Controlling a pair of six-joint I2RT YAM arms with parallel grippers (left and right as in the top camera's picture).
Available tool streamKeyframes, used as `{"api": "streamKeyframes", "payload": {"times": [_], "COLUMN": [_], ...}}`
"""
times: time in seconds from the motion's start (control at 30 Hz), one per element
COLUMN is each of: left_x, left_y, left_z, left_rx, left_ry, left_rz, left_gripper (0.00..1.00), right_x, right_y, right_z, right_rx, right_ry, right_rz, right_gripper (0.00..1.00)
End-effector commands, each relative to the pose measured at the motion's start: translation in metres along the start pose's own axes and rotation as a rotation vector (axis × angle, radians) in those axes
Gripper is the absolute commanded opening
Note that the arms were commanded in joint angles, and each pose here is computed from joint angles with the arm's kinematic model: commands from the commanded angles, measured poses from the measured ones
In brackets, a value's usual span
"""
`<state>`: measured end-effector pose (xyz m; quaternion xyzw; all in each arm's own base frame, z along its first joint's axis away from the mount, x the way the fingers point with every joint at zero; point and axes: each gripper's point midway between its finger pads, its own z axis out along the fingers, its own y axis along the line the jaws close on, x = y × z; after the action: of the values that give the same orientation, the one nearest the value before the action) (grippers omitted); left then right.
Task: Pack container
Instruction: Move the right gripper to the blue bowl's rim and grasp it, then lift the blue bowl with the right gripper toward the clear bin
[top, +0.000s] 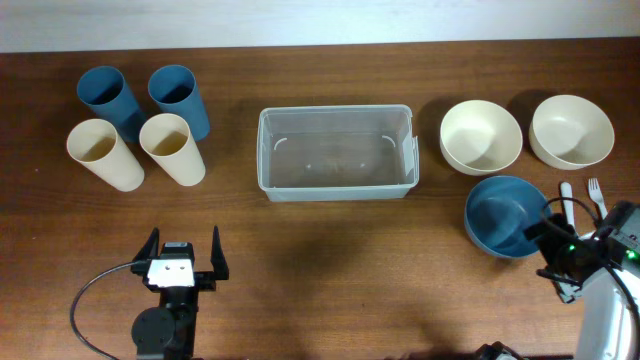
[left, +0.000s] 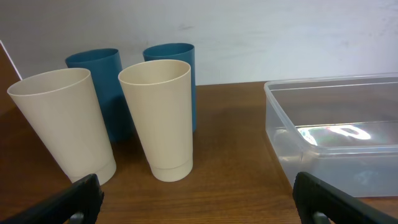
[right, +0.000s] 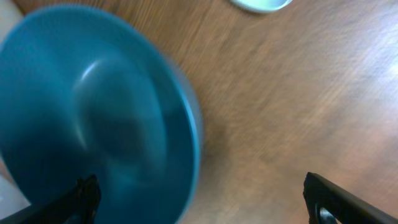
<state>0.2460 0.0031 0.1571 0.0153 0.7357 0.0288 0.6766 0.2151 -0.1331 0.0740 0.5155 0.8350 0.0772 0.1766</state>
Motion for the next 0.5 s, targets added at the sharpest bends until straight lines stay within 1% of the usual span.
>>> {"api": "streamKeyframes", "payload": {"times": [0.0,0.2,0.4,0.47], "left_x": [0.001,0.001,0.001,0.001], "left_y": [-0.003,-0.003,-0.003,-0.003], "left_z": [0.0,0.0,0.0,0.0], "left_rx": [0.013,0.013,0.013,0.013], "left_ry": [-0.002,-0.002,-0.002,-0.002], "left_rz": [0.012,0.012,0.012,0.012], "left_gripper": [1.0,1.0,0.99,0.99], "right_x": [0.009,0.004,0.008,0.009], "right_y": [0.007,0.006,-0.001,-0.003], "right_z": [0.011,0.028,0.049,0.055], "right_rx": [-0.064,-0.061,-0.032,-0.026], "right_ry": [0.05,0.063,0.123,0.136], "right_rz": [-0.02,-0.063,-0.048,-0.044], "right_gripper": [0.99,0.99,0.99,0.95]}}
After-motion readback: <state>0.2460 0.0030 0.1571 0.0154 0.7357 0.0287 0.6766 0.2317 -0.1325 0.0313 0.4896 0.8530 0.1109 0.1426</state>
